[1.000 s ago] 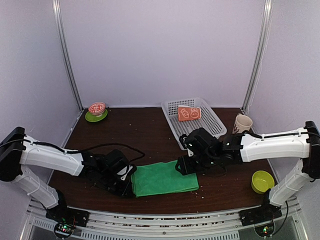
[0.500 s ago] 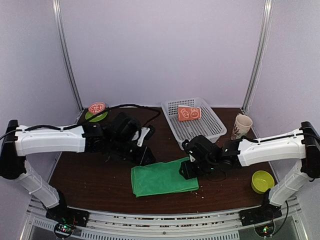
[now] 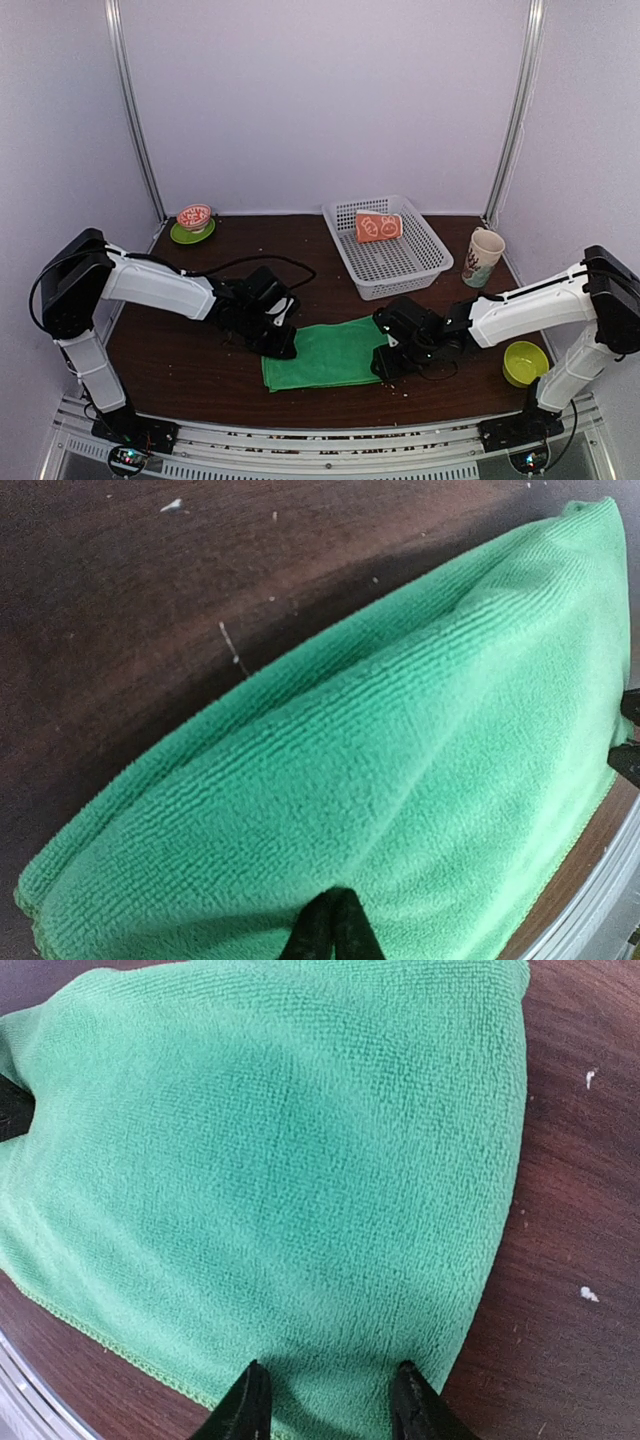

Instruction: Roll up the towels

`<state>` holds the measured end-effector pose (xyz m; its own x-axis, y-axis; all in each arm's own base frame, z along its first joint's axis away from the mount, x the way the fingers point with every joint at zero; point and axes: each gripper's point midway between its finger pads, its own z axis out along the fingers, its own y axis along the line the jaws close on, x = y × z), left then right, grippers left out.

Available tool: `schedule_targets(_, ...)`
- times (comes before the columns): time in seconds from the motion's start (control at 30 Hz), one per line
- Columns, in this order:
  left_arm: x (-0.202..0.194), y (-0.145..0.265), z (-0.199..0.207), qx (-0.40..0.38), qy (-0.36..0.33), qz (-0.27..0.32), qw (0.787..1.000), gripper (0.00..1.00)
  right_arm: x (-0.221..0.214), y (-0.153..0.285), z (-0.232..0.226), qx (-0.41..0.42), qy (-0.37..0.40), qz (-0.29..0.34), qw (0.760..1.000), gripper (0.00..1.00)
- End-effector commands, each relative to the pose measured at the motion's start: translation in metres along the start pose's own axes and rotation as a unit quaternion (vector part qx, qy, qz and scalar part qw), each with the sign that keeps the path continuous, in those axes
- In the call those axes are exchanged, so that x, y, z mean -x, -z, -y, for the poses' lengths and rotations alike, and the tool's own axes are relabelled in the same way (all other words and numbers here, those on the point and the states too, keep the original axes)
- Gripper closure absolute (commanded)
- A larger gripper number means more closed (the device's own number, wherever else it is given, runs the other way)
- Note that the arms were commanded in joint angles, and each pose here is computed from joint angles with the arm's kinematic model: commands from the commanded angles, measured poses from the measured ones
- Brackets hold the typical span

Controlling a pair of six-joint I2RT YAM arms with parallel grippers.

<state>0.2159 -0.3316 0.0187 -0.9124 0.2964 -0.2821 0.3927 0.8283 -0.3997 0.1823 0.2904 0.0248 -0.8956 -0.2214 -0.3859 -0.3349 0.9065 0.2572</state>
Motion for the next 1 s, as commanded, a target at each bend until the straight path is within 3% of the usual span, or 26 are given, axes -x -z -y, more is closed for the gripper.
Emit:
schedule_targets(0.0, -0.027, -0.015, -0.024, 0.019, 0.013, -0.029, 0.999, 0.95, -0.029, 0.005, 0.021, -0.024, -0.005, -0.044, 0.999, 0.57)
schedule_targets(0.1, -0.022, 0.003, -0.015, 0.006, -0.006, -0.012, 1.0, 0.92, -0.009, 0.025, 0.012, -0.016, -0.001, -0.014, 1.0, 0.56)
schedule_targets(0.23, -0.003, 0.044, 0.013, -0.007, -0.064, 0.015, 0.998, 0.75, 0.044, 0.058, -0.011, 0.009, -0.001, 0.057, 0.998, 0.51)
schedule_targets(0.33, 0.005, 0.07, 0.033, -0.012, -0.094, 0.037, 0.995, 0.68, 0.076, 0.066, -0.013, 0.008, -0.019, 0.101, 0.995, 0.51)
schedule_targets(0.47, -0.006, 0.075, 0.051, -0.04, -0.11, 0.035, 0.993, 0.69, 0.106, 0.062, -0.003, 0.007, -0.069, 0.159, 0.985, 0.56)
schedule_targets(0.63, -0.036, 0.04, 0.041, -0.027, -0.113, -0.014, 0.993, 0.73, 0.122, 0.045, 0.006, -0.002, -0.118, 0.188, 0.975, 0.64)
schedule_targets(0.8, -0.061, 0.003, 0.01, 0.018, -0.093, -0.066, 0.993, 0.78, 0.118, 0.01, 0.014, -0.021, -0.147, 0.167, 0.975, 0.7)
schedule_targets(0.97, -0.082, -0.006, 0.002, 0.008, -0.075, -0.092, 0.993, 0.8, 0.094, -0.023, 0.035, -0.057, -0.187, 0.116, 0.974, 0.71)
